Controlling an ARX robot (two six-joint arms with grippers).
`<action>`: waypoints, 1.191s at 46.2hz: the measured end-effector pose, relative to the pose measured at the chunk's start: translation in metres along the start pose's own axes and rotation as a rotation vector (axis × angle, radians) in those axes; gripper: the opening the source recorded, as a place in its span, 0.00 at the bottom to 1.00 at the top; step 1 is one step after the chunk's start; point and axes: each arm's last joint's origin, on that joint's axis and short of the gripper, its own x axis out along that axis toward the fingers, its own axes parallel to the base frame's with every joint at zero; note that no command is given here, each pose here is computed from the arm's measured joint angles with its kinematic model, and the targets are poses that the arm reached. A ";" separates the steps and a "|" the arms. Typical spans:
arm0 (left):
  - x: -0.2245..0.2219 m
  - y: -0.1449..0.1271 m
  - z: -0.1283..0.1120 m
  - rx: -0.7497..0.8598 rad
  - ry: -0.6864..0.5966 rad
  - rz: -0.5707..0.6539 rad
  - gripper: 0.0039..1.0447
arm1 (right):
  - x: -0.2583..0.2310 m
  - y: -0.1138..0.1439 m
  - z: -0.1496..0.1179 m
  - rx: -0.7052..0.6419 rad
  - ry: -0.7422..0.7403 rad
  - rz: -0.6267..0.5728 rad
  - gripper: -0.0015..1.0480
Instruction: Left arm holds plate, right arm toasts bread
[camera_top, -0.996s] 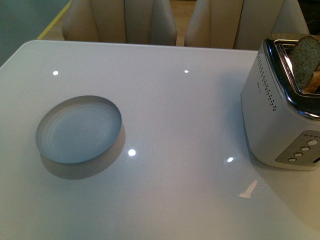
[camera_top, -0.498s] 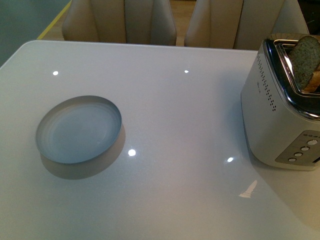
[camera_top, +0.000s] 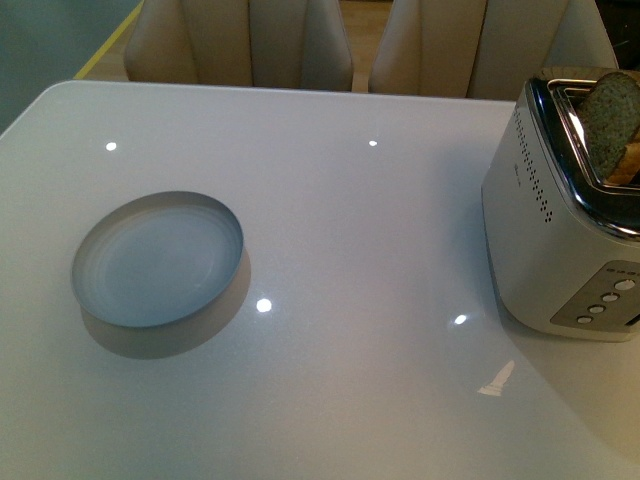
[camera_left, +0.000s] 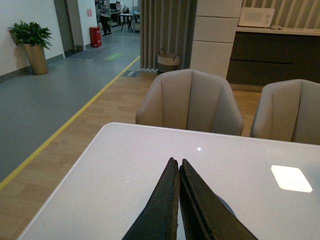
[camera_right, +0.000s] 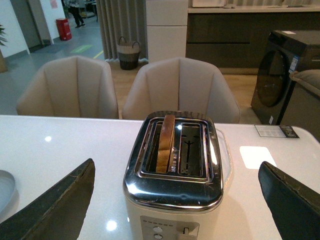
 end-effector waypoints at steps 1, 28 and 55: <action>0.000 0.000 0.000 0.000 0.000 0.000 0.03 | 0.000 0.000 0.000 0.000 0.000 0.000 0.91; -0.013 0.000 -0.003 0.000 0.006 0.000 0.03 | 0.000 0.000 0.000 0.000 0.000 0.000 0.91; -0.013 0.000 -0.003 0.000 0.005 0.000 0.45 | 0.000 0.000 0.000 0.000 0.000 0.000 0.91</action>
